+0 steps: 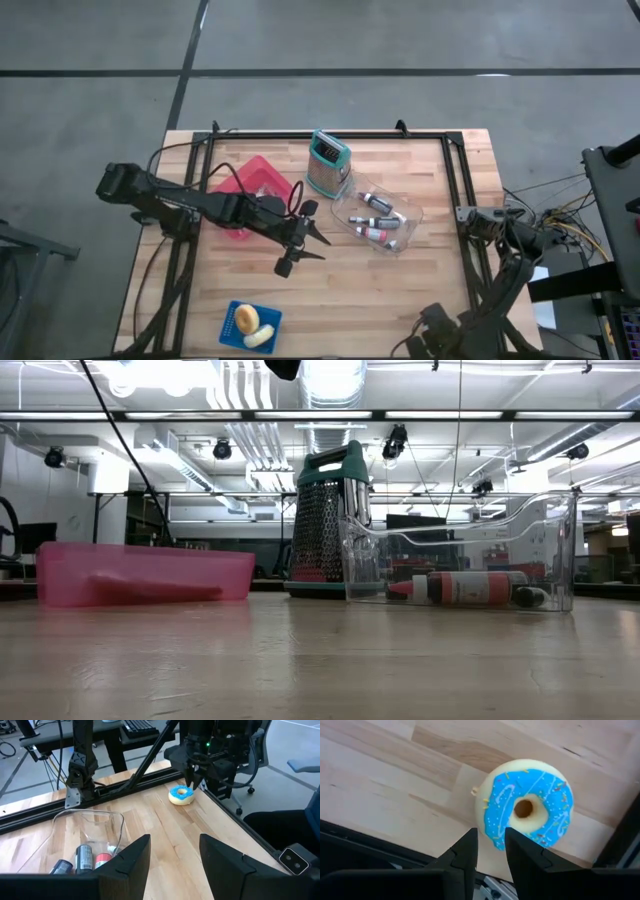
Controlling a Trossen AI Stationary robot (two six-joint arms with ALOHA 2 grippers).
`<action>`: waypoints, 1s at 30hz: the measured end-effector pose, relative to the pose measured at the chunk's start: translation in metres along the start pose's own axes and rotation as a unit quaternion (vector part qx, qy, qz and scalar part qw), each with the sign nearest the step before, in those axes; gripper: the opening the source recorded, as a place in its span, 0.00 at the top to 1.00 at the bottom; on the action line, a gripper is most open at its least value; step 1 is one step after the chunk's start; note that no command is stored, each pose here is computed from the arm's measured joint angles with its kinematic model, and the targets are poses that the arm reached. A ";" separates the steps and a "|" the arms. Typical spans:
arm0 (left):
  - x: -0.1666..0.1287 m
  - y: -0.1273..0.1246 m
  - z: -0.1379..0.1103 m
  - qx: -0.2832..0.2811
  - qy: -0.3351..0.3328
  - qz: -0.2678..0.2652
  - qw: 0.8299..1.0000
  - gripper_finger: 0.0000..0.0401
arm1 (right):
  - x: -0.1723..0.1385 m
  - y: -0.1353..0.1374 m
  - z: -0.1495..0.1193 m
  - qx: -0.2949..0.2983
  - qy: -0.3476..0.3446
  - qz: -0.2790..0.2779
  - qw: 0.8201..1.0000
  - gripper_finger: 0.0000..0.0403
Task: Pick & Place Food Item
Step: Put the blue donut into the blue bin
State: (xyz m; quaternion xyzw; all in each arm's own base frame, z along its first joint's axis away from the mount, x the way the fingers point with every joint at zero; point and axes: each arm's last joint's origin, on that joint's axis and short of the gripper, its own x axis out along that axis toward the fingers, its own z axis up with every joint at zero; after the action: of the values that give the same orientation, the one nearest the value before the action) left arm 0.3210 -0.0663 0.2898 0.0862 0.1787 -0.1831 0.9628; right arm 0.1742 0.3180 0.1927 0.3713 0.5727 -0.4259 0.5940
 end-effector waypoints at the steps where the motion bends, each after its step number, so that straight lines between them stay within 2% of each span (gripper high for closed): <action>1: 0.000 0.000 0.000 0.000 0.000 0.000 1.000 0.57 | 0.001 0.000 0.000 0.000 0.000 -0.001 1.000 0.76; 14: 0.000 0.000 0.000 -0.005 0.000 0.000 1.000 0.57 | 0.025 -0.001 0.000 -0.012 -0.022 -0.024 0.999 0.76; 30: 0.000 0.000 0.000 -0.008 0.001 0.000 1.000 0.57 | 0.036 0.001 -0.001 -0.010 -0.006 -0.004 1.000 0.76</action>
State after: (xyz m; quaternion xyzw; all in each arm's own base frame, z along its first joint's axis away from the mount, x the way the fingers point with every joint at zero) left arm 0.3207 -0.0663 0.2893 0.0792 0.1812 -0.1819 0.9632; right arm 0.1737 0.3168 0.1571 0.3608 0.5749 -0.4243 0.5994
